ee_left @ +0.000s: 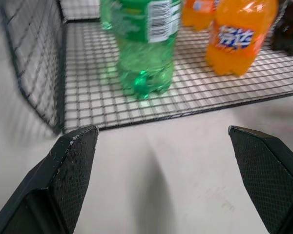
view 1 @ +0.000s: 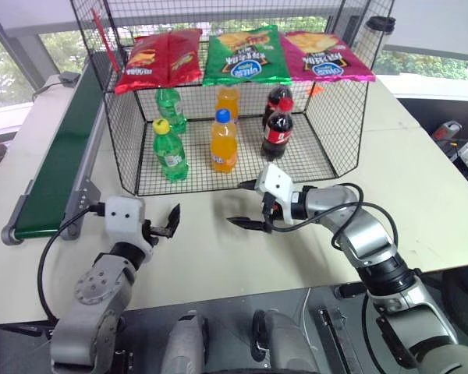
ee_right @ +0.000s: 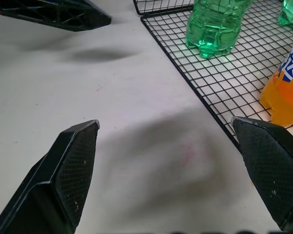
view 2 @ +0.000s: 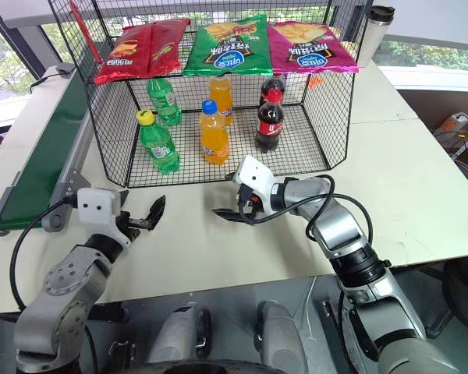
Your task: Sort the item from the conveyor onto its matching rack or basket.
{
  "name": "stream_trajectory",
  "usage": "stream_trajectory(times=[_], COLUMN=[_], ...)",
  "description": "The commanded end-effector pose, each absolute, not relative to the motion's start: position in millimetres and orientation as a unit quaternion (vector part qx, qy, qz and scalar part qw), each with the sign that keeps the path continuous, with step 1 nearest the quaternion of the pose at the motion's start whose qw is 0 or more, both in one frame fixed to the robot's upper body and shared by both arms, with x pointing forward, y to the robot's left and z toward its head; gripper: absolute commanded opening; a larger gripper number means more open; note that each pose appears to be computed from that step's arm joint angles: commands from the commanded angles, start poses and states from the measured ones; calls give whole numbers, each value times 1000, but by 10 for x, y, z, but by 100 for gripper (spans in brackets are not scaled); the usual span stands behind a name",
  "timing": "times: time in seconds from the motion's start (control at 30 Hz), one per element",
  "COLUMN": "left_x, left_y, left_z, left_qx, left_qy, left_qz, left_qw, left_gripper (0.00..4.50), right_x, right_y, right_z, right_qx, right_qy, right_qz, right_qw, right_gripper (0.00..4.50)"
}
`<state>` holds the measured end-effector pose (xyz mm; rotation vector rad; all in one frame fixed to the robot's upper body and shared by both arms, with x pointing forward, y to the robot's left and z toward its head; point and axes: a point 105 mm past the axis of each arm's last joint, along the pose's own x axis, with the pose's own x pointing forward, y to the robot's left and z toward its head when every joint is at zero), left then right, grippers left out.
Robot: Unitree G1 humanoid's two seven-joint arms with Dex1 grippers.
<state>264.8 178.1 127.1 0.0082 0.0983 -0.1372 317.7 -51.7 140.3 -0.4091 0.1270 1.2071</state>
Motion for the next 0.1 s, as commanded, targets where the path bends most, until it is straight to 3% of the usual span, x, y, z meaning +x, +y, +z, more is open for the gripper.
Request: stream_trajectory(times=[0.03,0.1], left_x=[2579,2560], left_y=[1814,1818], left_z=[1337,1308], left_qx=[17,14], left_qy=[37,42], left_qz=[-62,-62], left_qw=[997,997], left_gripper=[442,442], right_x=[3092,3071], right_y=[-524,-531], right_z=[1557,1559], right_qx=[-179,-173], right_qy=[32,32], right_qz=[578,582], right_qw=[796,794], right_gripper=[450,450])
